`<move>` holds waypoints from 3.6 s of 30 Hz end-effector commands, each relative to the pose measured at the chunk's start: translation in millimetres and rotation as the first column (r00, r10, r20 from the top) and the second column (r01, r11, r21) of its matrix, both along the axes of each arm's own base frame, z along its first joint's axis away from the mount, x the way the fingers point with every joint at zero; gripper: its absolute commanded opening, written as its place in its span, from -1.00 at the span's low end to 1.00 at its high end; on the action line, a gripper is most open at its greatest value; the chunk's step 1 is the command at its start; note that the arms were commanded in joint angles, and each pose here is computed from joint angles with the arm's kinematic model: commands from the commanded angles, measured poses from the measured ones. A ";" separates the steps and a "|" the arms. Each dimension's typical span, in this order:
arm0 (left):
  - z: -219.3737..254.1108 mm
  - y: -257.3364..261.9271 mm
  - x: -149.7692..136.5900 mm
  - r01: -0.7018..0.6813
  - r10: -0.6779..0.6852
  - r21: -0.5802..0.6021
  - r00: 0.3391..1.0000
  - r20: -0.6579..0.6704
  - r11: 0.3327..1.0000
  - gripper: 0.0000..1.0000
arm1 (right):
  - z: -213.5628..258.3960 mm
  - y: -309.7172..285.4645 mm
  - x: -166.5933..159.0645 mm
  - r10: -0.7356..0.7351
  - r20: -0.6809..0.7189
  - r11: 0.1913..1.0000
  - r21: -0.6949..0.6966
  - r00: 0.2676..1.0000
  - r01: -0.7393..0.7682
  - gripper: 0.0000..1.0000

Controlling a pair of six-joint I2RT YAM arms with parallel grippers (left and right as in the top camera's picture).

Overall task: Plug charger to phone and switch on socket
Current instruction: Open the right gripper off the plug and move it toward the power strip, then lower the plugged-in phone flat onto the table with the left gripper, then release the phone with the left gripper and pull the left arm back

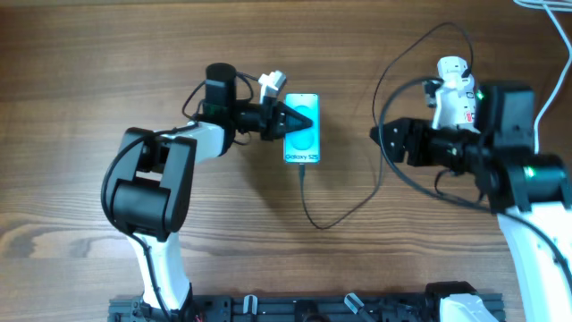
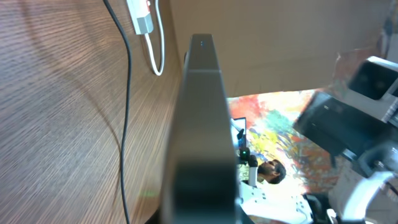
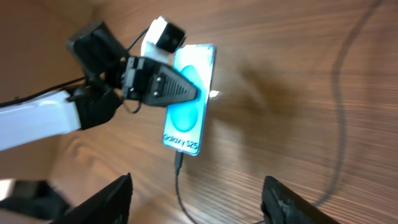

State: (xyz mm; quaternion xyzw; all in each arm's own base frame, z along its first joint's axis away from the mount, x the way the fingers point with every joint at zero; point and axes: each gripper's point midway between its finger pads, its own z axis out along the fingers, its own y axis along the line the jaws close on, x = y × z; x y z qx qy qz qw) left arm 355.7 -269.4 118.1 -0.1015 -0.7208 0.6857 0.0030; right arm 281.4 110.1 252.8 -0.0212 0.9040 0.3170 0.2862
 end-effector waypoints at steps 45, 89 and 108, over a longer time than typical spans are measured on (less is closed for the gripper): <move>20.6 -7.7 36.8 -0.170 0.062 0.826 0.985 0.162 0.537 -0.92 | 32.9 -71.0 -63.4 -0.392 0.130 0.899 -0.158 0.911 0.409 0.97; -146.0 10.4 25.4 -0.087 0.115 0.648 0.993 -0.001 0.756 -0.16 | 25.9 -71.0 -61.0 -0.427 0.077 0.890 -0.144 0.901 0.433 0.99; -161.8 29.1 10.8 -0.050 0.139 0.746 0.989 -0.057 0.664 0.00 | -8.4 -70.0 -41.2 -0.426 -0.069 0.889 -0.220 0.902 0.403 0.99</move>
